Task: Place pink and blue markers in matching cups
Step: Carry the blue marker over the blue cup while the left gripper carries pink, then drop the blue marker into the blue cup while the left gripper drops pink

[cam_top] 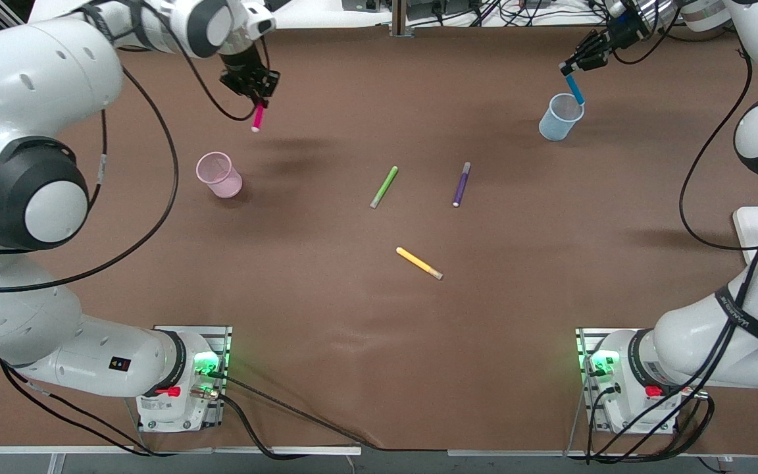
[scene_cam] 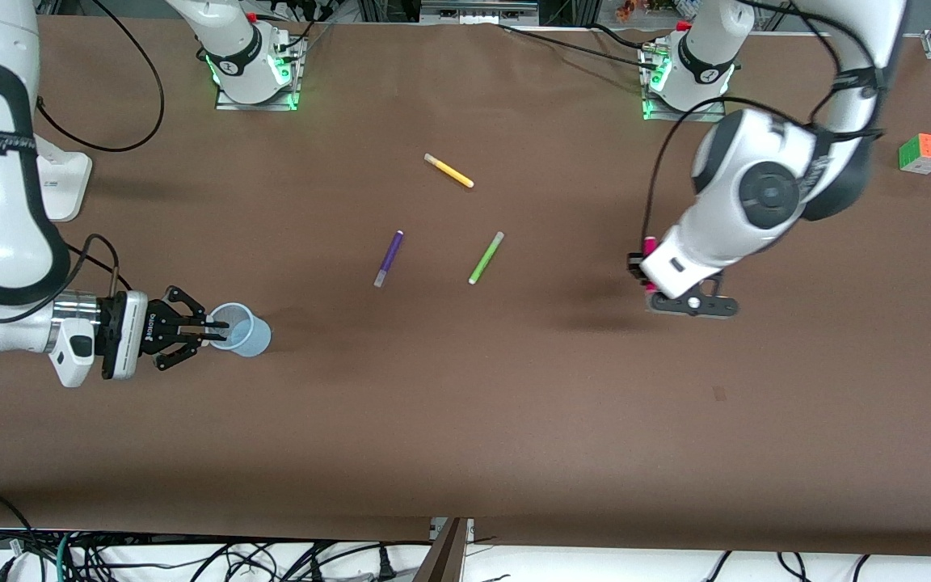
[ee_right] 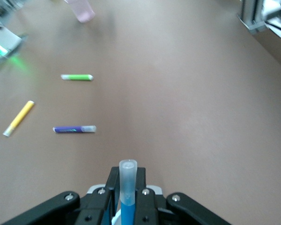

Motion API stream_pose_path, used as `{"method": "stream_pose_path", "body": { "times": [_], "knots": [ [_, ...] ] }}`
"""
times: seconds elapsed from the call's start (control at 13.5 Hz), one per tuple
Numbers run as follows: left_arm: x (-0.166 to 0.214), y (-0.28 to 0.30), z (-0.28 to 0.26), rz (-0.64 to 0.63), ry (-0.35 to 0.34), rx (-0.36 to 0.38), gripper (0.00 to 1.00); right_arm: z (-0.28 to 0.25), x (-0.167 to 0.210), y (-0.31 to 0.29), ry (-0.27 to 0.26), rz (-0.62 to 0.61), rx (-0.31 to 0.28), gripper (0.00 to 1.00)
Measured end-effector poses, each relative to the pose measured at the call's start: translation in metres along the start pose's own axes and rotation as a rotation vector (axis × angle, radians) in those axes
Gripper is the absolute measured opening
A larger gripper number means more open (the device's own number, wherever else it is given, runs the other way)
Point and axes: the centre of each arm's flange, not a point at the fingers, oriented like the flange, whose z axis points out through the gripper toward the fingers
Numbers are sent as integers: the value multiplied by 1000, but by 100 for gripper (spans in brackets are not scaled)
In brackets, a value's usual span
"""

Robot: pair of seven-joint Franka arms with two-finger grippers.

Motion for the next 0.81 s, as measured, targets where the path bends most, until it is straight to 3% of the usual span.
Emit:
{"method": "stream_pose_path", "body": {
  "times": [0.22, 0.52, 0.67, 0.81],
  "knots": [
    [0, -35, -5, 208, 3, -4, 18, 9, -14, 4, 74, -28, 32, 17],
    [-8, -51, 13, 430, -23, -59, 18, 17, -12, 3, 123, -90, 62, 17],
    [-17, -71, 28, 512, -12, -178, 18, 24, -22, 4, 137, -117, 89, 17],
    [-30, -110, 48, 572, 53, -348, 18, 24, -30, 3, 150, -126, 107, 17]
  ]
}}
